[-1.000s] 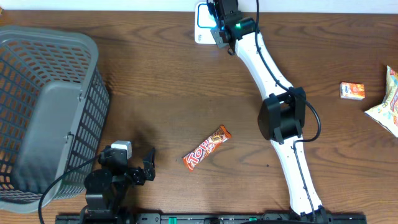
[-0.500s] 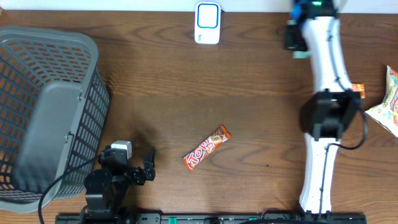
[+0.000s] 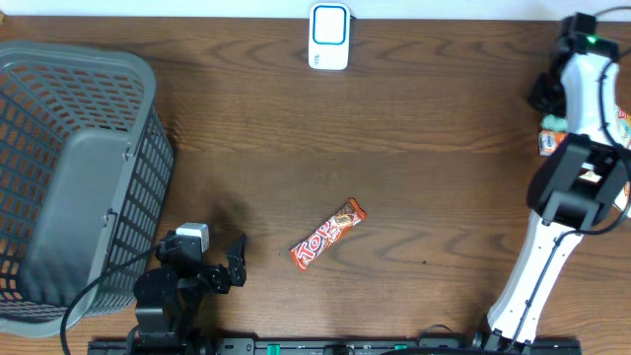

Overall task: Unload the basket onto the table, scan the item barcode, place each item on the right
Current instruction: 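Carry the wipes pack to the far right and release it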

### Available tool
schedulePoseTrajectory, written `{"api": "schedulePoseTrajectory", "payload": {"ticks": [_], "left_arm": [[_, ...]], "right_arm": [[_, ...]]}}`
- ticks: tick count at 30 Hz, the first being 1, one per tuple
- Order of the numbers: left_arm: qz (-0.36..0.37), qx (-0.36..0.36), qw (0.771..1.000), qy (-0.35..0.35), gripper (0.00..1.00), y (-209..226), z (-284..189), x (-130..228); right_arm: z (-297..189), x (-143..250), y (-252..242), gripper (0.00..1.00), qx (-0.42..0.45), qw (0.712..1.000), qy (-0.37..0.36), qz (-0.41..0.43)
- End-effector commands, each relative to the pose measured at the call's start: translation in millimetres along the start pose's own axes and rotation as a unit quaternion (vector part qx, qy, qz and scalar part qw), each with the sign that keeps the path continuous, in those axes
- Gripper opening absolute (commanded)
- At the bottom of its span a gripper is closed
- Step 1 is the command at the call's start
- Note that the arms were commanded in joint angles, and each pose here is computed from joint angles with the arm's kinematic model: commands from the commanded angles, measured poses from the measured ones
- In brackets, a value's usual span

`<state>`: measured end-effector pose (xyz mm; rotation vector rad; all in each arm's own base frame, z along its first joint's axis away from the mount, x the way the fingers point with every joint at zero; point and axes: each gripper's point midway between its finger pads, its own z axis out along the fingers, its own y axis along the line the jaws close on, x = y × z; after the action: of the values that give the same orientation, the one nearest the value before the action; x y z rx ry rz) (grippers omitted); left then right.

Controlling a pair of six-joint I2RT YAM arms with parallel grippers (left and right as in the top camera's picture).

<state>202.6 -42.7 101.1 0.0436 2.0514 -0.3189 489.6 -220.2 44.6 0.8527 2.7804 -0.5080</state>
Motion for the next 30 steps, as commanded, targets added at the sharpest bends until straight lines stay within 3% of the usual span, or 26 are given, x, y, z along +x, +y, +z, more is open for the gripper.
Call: {"api": "schedulePoseTrajectory", "payload": {"ticks": [1, 2, 3, 8, 15, 23, 30], "left_arm": [[0.002, 0.003, 1.000, 0.010, 1.00, 0, 2, 7], [0.002, 0.004, 1.000, 0.010, 1.00, 0, 2, 7], [0.002, 0.004, 1.000, 0.010, 1.00, 0, 2, 7], [0.002, 0.003, 1.000, 0.010, 0.99, 0, 2, 7], [0.002, 0.004, 1.000, 0.010, 1.00, 0, 2, 7], [0.002, 0.003, 1.000, 0.010, 1.00, 0, 2, 7], [0.002, 0.003, 1.000, 0.010, 1.00, 0, 2, 7]], "right_arm": [[1, -5, -28, 0.64, 0.011, 1.000, 0.001, 0.023], [-1, -4, -32, 0.85, 0.006, 1.000, 0.005, 0.029], [-3, -5, -34, 0.99, -0.001, 0.999, 0.006, 0.035], [-43, -23, -32, 0.99, -0.066, 0.996, -0.024, 0.054], [-151, -39, 5, 0.99, -0.241, 0.964, -0.088, 0.064], [-272, -18, 22, 0.99, -0.306, 0.938, -0.152, 0.064], [-363, 25, 31, 0.99, -0.349, 0.916, -0.194, 0.037]]}}
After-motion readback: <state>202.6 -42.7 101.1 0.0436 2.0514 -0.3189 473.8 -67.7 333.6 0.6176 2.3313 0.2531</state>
